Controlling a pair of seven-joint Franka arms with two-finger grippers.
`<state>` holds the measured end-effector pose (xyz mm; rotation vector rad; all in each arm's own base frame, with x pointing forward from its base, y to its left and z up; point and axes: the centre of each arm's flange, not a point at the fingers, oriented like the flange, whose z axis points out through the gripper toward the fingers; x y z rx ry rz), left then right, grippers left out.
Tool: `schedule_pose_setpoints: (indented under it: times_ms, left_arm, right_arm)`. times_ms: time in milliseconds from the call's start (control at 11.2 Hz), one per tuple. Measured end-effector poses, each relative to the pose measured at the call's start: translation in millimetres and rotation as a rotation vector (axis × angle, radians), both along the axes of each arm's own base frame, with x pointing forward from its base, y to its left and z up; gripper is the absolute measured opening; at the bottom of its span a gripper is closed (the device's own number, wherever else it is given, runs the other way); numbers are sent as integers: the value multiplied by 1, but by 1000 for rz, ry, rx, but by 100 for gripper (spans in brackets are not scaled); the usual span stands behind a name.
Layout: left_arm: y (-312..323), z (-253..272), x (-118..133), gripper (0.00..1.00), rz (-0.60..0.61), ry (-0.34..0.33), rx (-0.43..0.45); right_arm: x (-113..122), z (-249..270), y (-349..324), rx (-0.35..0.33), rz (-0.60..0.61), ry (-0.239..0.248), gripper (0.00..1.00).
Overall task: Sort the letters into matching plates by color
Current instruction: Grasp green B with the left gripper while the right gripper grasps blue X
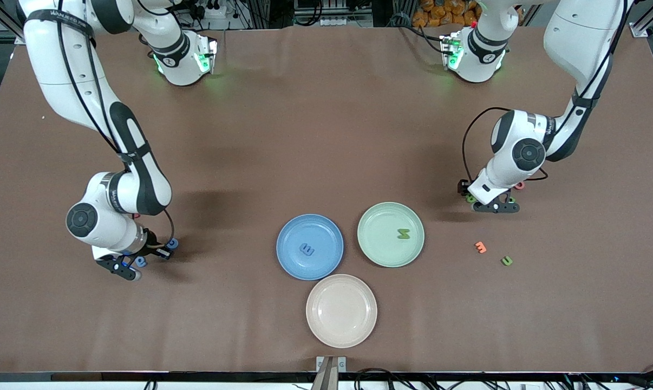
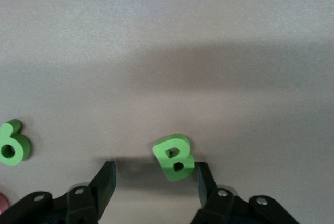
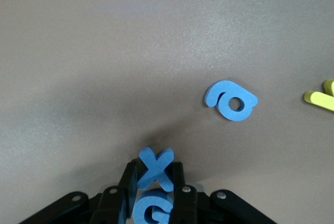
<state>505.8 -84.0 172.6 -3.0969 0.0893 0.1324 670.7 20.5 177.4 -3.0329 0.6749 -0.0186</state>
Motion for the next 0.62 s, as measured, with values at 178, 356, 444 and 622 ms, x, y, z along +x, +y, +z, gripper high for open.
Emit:
schedule_pose_setpoints:
  times_ms: [178,356,444,622]
  left_arm:
    - [3,2,4,71,6,-11,0]
    - [3,6,8,69,7,-24,-2]
    - [3,6,9,68,7,-26,-3]
    - [3,6,9,56,7,-27,-3]
  right_arm:
    - [1,1,1,-7,41,-5,31]
    - [8,12,2,-6,52,-17,31]
    - [13,21,4,-2,56,-16,31]
    - [19,35,17,10,71,-21,31]
